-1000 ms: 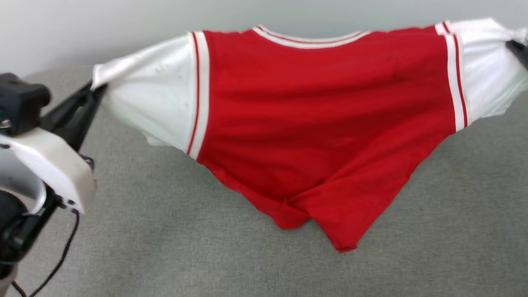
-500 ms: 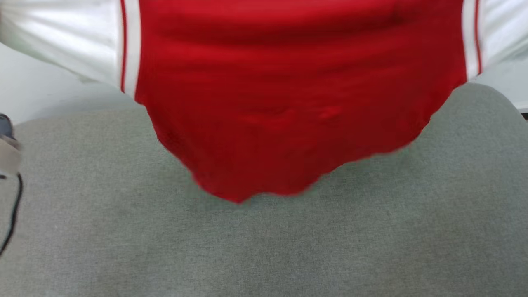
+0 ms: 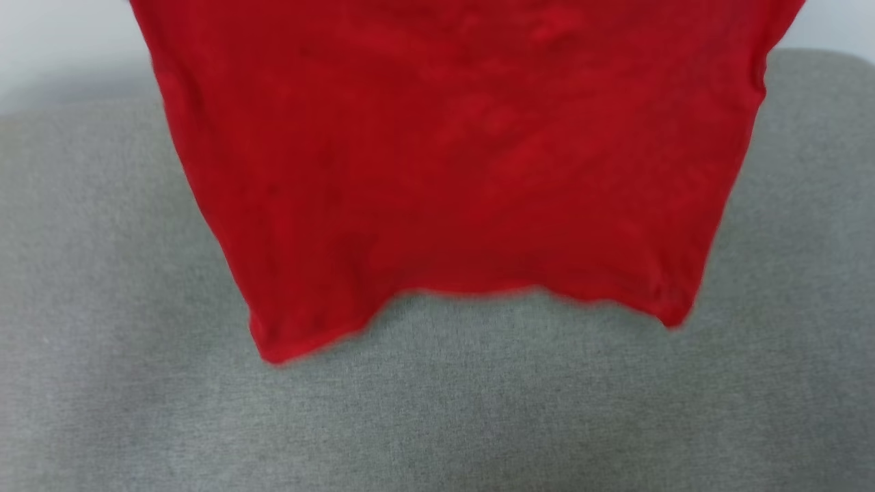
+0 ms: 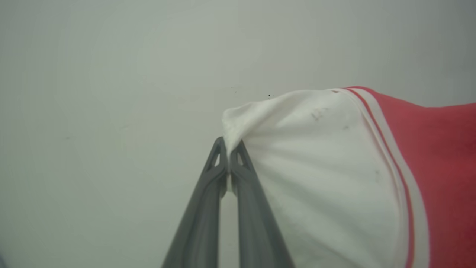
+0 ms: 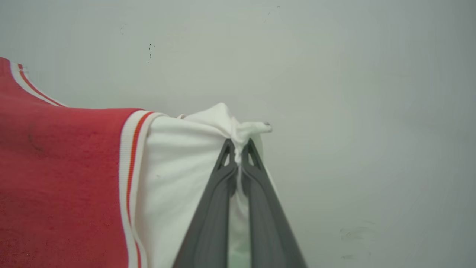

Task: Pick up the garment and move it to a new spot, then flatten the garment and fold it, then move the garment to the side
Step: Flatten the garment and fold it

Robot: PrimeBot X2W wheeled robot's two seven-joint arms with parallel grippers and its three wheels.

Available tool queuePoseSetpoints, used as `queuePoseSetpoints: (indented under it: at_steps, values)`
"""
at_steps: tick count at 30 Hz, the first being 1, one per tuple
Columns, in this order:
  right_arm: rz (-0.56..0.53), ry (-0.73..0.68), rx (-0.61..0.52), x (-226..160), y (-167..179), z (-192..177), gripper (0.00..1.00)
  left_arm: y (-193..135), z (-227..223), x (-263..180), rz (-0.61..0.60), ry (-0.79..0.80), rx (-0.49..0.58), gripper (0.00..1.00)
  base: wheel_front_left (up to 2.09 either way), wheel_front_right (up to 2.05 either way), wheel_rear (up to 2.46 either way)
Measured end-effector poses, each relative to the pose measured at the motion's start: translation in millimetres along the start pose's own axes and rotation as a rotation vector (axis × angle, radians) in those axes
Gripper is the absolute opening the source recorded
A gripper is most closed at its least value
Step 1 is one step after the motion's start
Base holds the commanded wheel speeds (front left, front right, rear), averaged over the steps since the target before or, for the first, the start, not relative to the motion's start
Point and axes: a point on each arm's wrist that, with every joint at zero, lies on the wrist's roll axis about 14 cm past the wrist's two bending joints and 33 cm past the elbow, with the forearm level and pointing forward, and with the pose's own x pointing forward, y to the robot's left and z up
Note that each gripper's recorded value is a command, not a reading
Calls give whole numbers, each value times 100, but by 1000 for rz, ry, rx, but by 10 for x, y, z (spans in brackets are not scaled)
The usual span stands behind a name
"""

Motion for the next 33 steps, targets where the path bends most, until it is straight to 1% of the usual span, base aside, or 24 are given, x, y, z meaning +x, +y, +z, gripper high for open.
queuePoseSetpoints:
  at_steps: [3, 6, 10, 14, 18, 22, 25, 29, 33]
  values:
    - [-10, 5, 10, 276, -27, -154, 0, 39, -200, 268, 3, 2, 3, 0, 0, 0, 0]
    - [-2, 37, 59, 569, 10, -403, 0, 86, -370, 529, 11, -10, 7, 0, 0, 0, 0]
    - [-9, 39, 51, 931, 15, -643, 0, 160, -611, 844, 38, -29, 1, 0, 0, 0, 0]
    - [-35, 30, 70, 1230, 9, -989, 0, 168, -1018, 1073, 71, -19, -57, 0, 0, 0, 0]
    - [-29, 36, 97, 1450, 146, -1368, 0, 126, -1512, 1161, 79, 27, -84, 0, 0, 0, 0]
    - [-2, 78, 116, 1550, 330, -1747, 0, 116, -1934, 1118, 86, 87, -83, 0, 0, 0, 0]
    - [21, 112, 139, 1550, 477, -1991, 0, 8, -2282, 964, 70, 161, -94, 0, 0, 0, 0]
    - [41, 204, 164, 1344, 611, -2367, 0, -141, -2629, 643, 54, 257, -121, 0, 0, 0, 0]
    - [64, 301, 193, 1013, 723, -2672, 0, -337, -2929, 146, 37, 378, -166, 0, 0, 0, 0]
